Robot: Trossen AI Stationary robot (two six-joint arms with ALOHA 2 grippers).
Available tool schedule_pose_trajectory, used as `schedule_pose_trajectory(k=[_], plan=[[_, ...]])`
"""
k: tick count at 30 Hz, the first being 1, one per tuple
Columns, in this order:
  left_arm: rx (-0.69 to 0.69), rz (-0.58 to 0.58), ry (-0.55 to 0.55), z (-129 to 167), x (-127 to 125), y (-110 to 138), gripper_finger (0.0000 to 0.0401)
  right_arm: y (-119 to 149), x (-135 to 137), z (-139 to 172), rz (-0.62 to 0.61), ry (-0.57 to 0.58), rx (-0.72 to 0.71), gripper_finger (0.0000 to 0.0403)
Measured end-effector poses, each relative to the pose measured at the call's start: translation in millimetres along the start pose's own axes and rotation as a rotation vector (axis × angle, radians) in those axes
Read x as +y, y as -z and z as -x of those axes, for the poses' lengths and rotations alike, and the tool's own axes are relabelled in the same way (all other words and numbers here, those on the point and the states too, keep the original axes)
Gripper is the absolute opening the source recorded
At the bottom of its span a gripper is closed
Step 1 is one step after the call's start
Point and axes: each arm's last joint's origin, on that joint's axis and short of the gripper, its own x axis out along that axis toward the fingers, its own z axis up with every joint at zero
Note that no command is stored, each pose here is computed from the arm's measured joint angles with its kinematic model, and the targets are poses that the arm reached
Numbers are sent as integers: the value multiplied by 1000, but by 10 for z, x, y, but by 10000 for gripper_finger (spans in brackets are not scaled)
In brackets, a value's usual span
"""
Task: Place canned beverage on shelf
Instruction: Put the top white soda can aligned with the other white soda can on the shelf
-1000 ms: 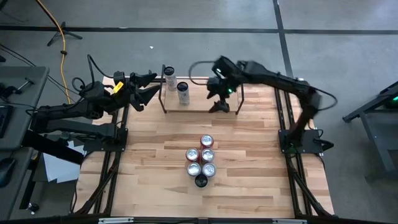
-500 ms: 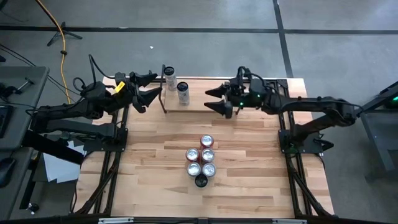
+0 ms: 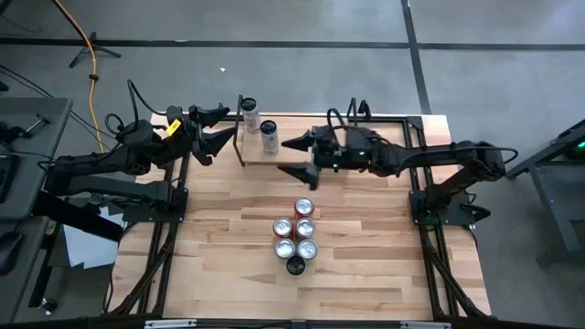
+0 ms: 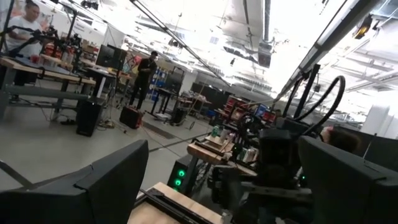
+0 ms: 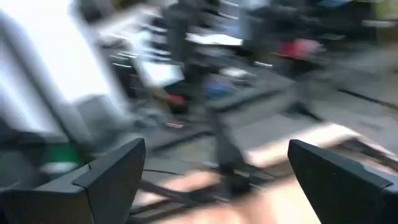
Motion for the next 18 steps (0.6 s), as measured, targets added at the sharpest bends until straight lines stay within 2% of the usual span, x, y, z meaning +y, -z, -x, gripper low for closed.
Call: schedule_pose_trajectory(k=[5, 9, 12, 18], plan=[[-7, 4, 18, 28, -3, -26, 372, 230, -111, -186, 90, 423, 251, 381], [-15, 5, 20, 48, -1, -44, 372, 429, -240, -424, 100, 699, 281, 381], [-21, 6, 22, 62, 0, -58, 372, 600, -380, -604, 54, 807, 262, 381], [-27, 8, 23, 76, 1, -72, 372, 821, -615, -924, -30, 867, 228, 381]])
